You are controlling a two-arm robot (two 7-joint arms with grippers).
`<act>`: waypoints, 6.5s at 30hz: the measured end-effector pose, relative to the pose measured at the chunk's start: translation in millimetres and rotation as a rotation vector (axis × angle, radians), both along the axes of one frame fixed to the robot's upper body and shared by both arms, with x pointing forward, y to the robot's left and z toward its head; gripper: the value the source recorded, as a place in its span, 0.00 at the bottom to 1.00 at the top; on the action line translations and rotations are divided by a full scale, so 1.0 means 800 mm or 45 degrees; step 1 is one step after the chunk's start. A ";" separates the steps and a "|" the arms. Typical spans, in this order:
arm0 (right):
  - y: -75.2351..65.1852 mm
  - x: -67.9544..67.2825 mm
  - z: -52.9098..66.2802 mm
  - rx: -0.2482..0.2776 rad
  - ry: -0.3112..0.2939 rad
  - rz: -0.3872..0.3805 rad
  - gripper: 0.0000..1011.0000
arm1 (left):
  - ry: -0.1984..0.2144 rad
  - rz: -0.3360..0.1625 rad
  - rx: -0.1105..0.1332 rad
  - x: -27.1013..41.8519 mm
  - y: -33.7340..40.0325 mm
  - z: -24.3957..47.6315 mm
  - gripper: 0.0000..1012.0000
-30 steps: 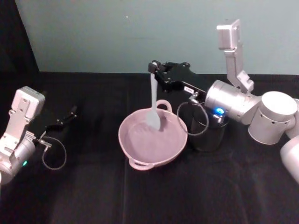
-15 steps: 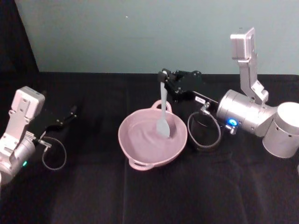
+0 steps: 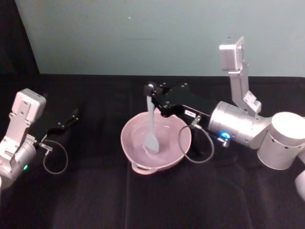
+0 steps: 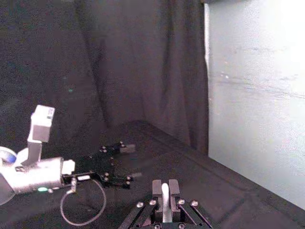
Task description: Use the one hand to pick up the spoon and stir the clear water in the bowl.
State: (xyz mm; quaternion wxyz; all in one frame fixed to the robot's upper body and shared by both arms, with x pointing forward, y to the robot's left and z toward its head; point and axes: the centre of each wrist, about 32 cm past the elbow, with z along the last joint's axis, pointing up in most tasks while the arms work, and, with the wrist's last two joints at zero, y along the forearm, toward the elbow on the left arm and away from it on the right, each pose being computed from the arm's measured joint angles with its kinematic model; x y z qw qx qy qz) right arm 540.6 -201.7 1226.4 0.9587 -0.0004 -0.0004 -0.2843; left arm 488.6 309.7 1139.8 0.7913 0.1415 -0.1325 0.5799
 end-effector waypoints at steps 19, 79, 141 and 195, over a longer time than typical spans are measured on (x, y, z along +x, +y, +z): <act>0.018 0.060 -0.011 0.056 0.020 -0.026 0.09 | 0.000 0.000 0.000 0.0000 0.0000 0.0000 1.00; 0.028 0.064 -0.007 0.017 0.006 -0.003 0.09 | 0.000 0.000 0.000 0.0000 0.0000 0.0000 1.00; 0.024 0.068 0.000 0.018 -0.019 -0.012 0.09 | 0.000 0.000 0.000 0.0000 0.0000 0.0000 1.00; 0.033 0.058 -0.002 0.021 -0.022 0.006 0.09 | 0.000 0.000 0.000 0.0000 0.0000 0.0000 1.00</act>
